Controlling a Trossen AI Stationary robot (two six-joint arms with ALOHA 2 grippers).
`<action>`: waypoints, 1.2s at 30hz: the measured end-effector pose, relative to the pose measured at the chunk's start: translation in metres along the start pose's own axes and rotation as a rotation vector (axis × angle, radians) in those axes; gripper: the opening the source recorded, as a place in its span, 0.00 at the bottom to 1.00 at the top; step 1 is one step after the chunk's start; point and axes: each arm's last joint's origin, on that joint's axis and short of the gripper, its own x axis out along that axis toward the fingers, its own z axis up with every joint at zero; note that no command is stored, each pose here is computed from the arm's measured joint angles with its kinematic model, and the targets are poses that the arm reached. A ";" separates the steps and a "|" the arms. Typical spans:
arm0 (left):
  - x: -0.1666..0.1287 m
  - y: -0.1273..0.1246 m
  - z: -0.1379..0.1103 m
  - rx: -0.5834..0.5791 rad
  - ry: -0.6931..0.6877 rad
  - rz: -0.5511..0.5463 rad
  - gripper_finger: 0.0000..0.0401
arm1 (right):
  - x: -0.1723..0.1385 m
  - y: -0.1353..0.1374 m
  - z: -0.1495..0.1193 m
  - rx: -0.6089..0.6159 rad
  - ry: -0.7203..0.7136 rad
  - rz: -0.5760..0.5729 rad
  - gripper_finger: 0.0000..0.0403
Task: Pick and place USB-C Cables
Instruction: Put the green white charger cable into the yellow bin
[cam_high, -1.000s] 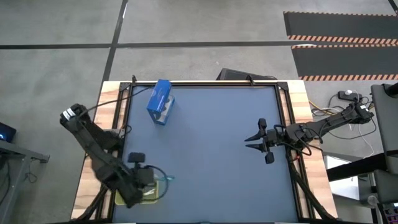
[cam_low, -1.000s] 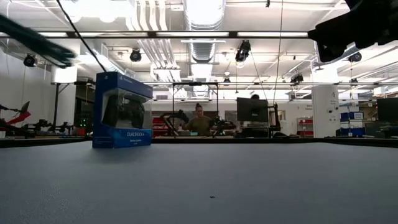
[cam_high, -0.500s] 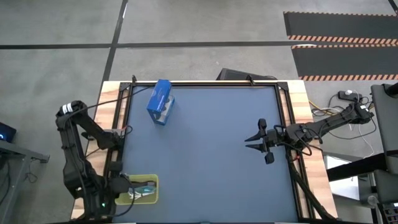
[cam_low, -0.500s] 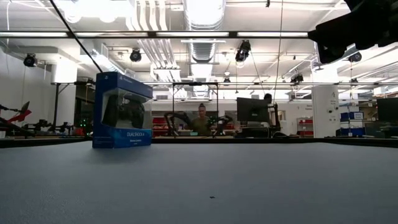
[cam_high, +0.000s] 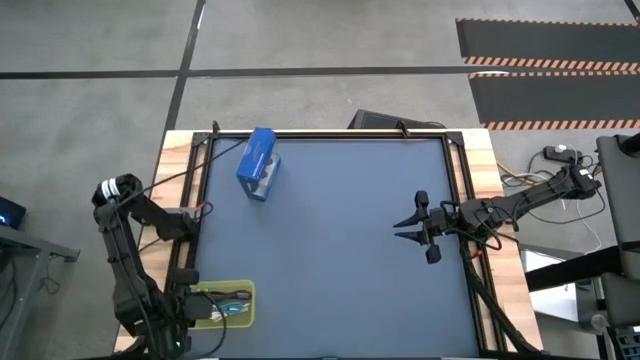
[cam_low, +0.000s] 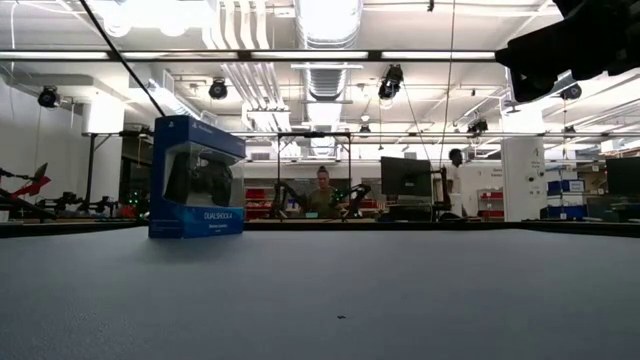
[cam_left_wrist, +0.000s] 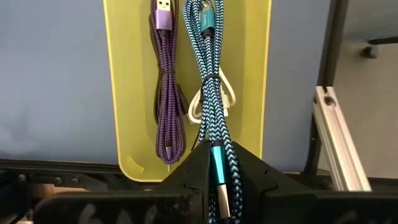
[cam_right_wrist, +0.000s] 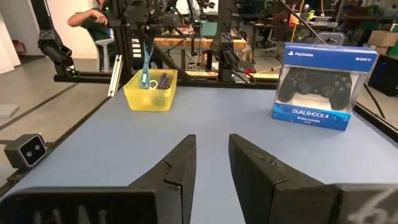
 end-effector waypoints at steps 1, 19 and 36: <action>0.003 -0.002 0.000 0.001 0.004 0.010 0.07 | 0.000 0.000 0.000 0.000 0.000 0.000 0.21; 0.042 -0.023 0.004 0.014 0.039 0.114 0.08 | 0.000 0.000 0.000 0.031 -0.005 0.000 0.21; 0.055 -0.024 0.003 0.018 0.056 0.160 0.08 | 0.000 0.000 0.000 0.014 -0.006 0.001 0.21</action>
